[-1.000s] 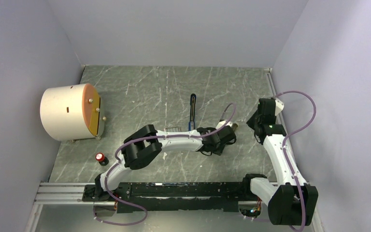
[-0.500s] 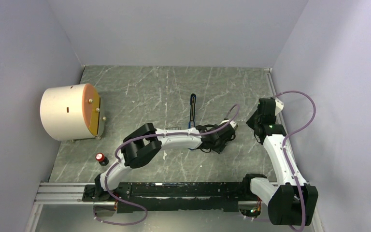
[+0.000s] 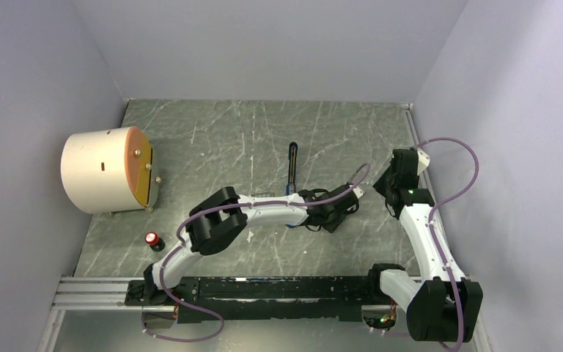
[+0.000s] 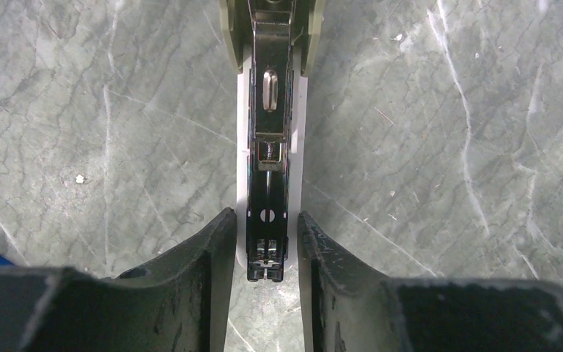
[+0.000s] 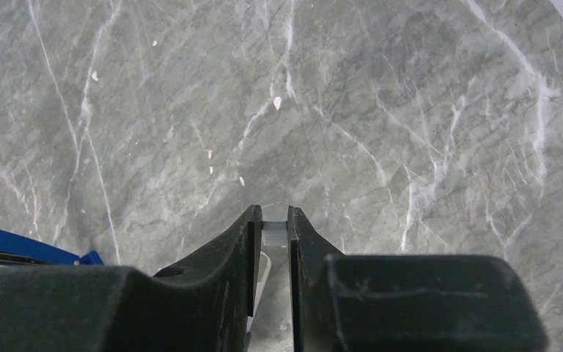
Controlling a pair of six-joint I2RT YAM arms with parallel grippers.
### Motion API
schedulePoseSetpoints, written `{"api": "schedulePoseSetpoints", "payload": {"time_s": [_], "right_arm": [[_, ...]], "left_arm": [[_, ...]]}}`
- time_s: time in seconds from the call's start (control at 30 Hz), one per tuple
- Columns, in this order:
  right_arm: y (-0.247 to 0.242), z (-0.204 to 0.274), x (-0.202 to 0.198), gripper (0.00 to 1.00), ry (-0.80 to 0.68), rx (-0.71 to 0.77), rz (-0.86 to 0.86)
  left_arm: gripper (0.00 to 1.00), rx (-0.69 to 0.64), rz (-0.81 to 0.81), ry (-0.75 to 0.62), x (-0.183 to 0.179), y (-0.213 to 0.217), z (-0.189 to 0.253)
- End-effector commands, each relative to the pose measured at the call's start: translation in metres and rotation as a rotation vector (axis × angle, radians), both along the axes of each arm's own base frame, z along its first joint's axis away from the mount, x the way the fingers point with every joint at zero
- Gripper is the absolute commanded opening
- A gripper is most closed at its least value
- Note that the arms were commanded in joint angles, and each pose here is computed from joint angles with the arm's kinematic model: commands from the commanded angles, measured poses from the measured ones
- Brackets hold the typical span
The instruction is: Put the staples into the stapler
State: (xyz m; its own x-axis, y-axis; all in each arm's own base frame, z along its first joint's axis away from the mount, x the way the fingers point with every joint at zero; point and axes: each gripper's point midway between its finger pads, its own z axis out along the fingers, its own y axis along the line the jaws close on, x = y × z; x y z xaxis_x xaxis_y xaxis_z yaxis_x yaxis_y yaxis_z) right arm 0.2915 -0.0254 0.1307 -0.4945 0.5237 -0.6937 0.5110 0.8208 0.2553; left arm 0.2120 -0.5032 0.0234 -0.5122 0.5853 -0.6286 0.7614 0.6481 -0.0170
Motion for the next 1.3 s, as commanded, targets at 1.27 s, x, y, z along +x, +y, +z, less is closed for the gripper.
{"api": "schedulePoseSetpoints", "payload": {"time_s": [1.27], "right_arm": [[0.083, -0.029, 0.003, 0.23, 0.054, 0.025, 0.192]], "left_arm": [[0.69, -0.147, 0.362, 0.305, -0.004, 0.062, 0.010]]}}
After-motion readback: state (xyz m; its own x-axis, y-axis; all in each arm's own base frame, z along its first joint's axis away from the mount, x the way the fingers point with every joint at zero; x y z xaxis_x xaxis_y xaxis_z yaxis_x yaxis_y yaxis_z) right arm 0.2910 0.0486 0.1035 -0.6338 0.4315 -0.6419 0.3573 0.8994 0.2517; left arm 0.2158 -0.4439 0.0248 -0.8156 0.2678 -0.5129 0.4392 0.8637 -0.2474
